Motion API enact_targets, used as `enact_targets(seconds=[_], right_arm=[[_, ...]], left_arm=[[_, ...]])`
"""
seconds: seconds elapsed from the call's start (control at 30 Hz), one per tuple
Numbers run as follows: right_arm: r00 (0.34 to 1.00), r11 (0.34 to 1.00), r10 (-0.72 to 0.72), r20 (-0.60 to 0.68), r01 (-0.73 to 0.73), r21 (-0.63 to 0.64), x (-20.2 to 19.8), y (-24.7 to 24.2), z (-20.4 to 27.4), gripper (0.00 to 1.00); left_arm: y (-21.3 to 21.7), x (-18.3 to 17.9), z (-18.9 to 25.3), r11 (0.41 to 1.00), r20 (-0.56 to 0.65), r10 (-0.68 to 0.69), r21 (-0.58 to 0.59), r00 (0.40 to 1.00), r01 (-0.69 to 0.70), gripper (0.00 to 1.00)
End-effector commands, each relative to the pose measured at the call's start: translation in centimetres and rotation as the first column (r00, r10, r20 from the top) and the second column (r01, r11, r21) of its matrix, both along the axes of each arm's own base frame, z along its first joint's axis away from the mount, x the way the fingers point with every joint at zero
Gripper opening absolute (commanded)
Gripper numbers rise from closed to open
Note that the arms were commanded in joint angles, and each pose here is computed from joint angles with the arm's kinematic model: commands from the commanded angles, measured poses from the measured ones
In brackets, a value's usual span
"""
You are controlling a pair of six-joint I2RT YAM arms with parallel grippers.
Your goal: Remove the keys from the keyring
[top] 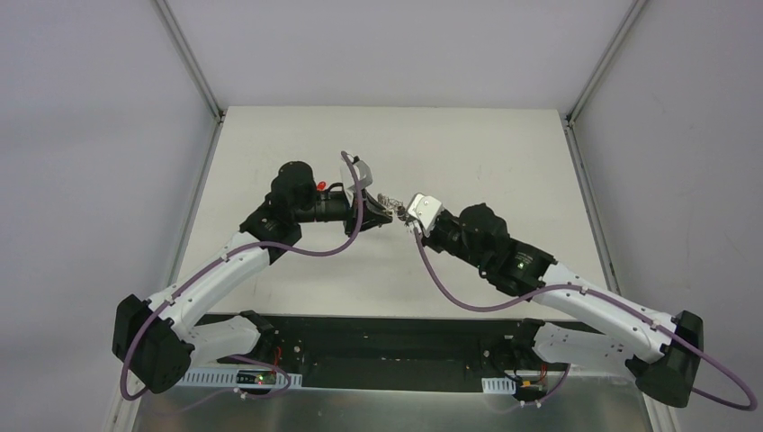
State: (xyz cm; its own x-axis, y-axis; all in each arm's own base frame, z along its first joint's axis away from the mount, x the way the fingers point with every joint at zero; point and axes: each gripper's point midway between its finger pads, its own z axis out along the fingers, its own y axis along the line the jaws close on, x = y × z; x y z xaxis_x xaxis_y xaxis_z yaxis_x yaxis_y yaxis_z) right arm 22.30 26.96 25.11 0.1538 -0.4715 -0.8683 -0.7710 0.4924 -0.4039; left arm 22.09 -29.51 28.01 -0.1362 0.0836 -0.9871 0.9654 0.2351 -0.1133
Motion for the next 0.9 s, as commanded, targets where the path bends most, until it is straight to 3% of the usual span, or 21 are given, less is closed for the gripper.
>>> enact_targets(seconds=[0.0,0.07,0.17,0.4,0.87], right_arm=[[1.0,0.993,0.001,-0.013,0.0,0.118,-0.7,-0.4,1.4,0.27],[0.998,0.991,0.041,-0.052,-0.034,0.133,-1.8,-0.2,0.5,0.34],[0.991,0.981,0.109,-0.082,-0.094,0.173,-3.6,-0.2,0.0,0.37],[0.969,0.945,0.234,-0.074,-0.209,0.252,-6.7,-0.7,0.7,0.36],[0.944,0.918,0.313,-0.106,-0.272,0.289,-6.8,0.7,1.2,0.33]], left_arm=[[0.0,-0.4,1.4,0.999,0.005,-0.028,-0.014,1.0,0.028,0.0],[-0.1,-0.7,1.2,0.999,-0.002,-0.049,-0.013,0.999,0.049,0.0],[-0.4,-1.4,1.1,0.994,-0.022,-0.107,-0.013,0.994,0.107,0.0],[-1.2,-2.7,1.1,0.979,-0.089,-0.203,-0.029,0.975,0.201,0.0],[-1.9,-4.8,0.8,0.945,-0.115,-0.327,-0.039,0.938,0.325,0.0]])
